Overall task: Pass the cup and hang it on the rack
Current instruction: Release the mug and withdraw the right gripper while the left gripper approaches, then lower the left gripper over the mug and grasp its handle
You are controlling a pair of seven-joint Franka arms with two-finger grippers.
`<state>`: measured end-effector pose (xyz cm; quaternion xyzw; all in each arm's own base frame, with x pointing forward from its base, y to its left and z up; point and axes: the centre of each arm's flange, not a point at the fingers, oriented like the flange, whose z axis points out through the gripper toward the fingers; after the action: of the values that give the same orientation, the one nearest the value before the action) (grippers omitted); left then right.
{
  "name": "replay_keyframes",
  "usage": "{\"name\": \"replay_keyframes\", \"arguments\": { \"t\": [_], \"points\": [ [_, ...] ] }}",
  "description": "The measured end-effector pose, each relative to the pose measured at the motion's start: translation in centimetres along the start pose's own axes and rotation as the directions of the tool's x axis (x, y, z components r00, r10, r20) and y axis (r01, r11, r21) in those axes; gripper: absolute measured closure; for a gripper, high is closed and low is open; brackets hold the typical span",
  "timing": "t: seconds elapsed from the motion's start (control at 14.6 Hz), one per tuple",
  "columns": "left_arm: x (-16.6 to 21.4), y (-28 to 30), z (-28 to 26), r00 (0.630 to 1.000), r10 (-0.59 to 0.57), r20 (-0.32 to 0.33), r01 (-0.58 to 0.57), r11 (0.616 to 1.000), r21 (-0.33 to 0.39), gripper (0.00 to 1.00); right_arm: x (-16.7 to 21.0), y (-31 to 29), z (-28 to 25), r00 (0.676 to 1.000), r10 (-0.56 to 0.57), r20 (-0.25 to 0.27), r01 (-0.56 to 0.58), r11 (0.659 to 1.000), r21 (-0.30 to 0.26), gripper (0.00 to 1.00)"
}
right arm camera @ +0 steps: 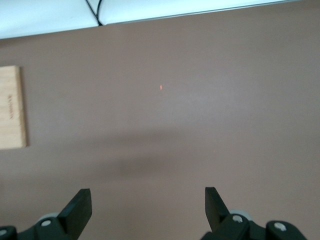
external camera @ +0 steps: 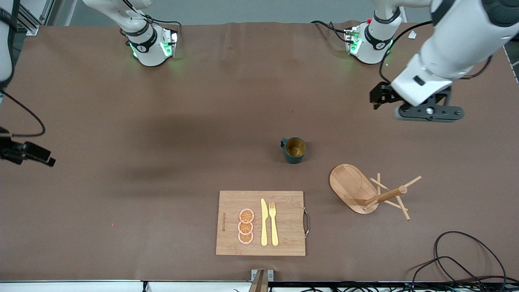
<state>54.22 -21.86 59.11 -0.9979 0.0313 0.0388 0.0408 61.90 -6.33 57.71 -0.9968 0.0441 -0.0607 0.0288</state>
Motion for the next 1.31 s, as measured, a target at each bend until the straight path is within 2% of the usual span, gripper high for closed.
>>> {"name": "replay_keyframes", "arguments": {
  "t": [0.14, 0.27, 0.41, 0.89, 1.1, 1.31],
  "points": [
    [0.2, 4.3, 2.1, 1.0, -0.028, -0.006, 0.028, 0.997, 0.067, 0.0, -2.4, -0.5, -2.0, 1.0, -0.012, -0.005, 0.012, 1.0, 0.003, 0.0],
    [0.2, 8.5, 4.1, 0.998, -0.062, -0.02, 0.064, 0.992, 0.108, 0.0, -3.9, -0.5, -2.8, 1.0, -0.015, 0.025, 0.015, 1.0, 0.0, 0.0],
    [0.0, 11.5, 5.3, 0.994, -0.101, -0.041, 0.105, 0.987, 0.125, 0.0, -4.2, -0.5, -3.0, 0.999, -0.017, 0.041, 0.017, 1.0, -0.002, 0.0],
    [-2.2, 19.8, 10.2, 0.967, -0.202, -0.152, 0.236, 0.939, 0.252, 0.0, -4.4, 0.7, -7.0, 1.0, 0.001, 0.026, -0.001, 1.0, -0.015, 0.0],
    [-3.1, 23.5, 12.8, 0.942, -0.263, -0.21, 0.311, 0.918, 0.247, 0.0, -4.3, 0.7, -6.9, 0.999, -0.012, 0.032, 0.014, 0.998, -0.066, 0.0],
    [-4.3, 26.8, 15.7, 0.899, -0.338, -0.279, 0.408, 0.879, 0.246, 0.0, -4.3, 0.4, -6.8, 0.999, -0.022, 0.035, 0.025, 0.996, -0.088, 0.0]
  ]
}}
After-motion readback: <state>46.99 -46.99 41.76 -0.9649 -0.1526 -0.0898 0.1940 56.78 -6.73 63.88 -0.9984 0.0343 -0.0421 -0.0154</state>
